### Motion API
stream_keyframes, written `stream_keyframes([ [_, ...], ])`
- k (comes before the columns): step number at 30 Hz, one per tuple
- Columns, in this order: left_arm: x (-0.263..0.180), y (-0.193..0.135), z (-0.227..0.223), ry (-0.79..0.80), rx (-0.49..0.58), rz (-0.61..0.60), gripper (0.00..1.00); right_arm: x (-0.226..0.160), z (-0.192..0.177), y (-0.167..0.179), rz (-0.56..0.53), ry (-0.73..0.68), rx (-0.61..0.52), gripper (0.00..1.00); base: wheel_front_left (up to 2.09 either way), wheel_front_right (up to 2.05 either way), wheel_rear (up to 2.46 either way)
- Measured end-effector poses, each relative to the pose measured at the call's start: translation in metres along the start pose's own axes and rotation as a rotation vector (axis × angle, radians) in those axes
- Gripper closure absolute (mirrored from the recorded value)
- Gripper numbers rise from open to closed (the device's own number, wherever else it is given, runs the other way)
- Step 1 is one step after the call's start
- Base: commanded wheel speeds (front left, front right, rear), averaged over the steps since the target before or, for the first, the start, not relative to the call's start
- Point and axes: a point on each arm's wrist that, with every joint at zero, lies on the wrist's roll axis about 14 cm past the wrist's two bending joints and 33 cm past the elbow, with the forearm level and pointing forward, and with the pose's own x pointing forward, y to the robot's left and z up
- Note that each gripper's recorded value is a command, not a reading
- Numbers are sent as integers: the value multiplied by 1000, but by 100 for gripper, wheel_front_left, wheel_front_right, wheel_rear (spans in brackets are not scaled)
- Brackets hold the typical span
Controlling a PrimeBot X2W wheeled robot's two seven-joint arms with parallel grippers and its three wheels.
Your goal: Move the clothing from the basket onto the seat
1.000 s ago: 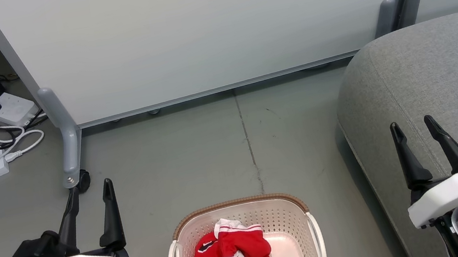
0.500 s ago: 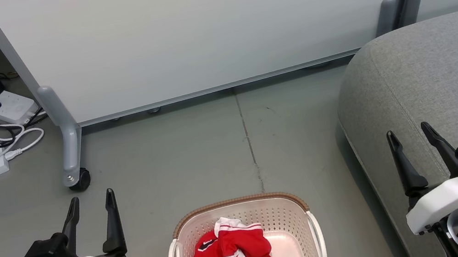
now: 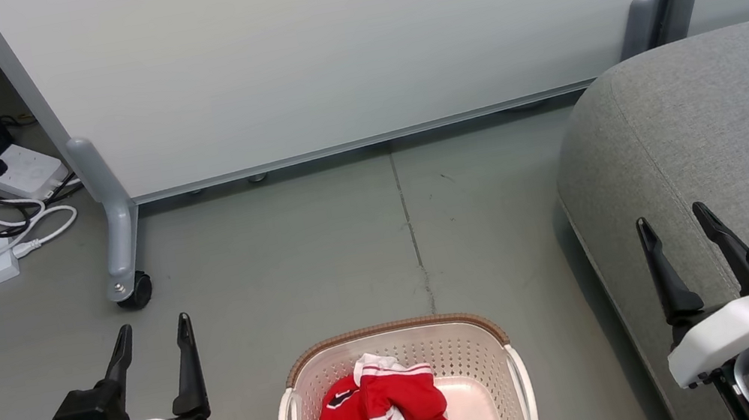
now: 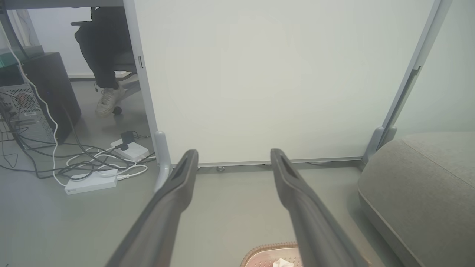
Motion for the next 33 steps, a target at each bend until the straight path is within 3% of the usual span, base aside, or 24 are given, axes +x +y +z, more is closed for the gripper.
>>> stream_keyframes([
  [9, 1, 1, -3, 10, 45, 2, 0, 0, -2, 2, 10, -2, -24, 0, 0, 0, 0],
  [33, 4, 0, -11, 35, 23, 6, 0, 5, -5, 0, 3, -1, -6, 0, 0, 0, 0],
])
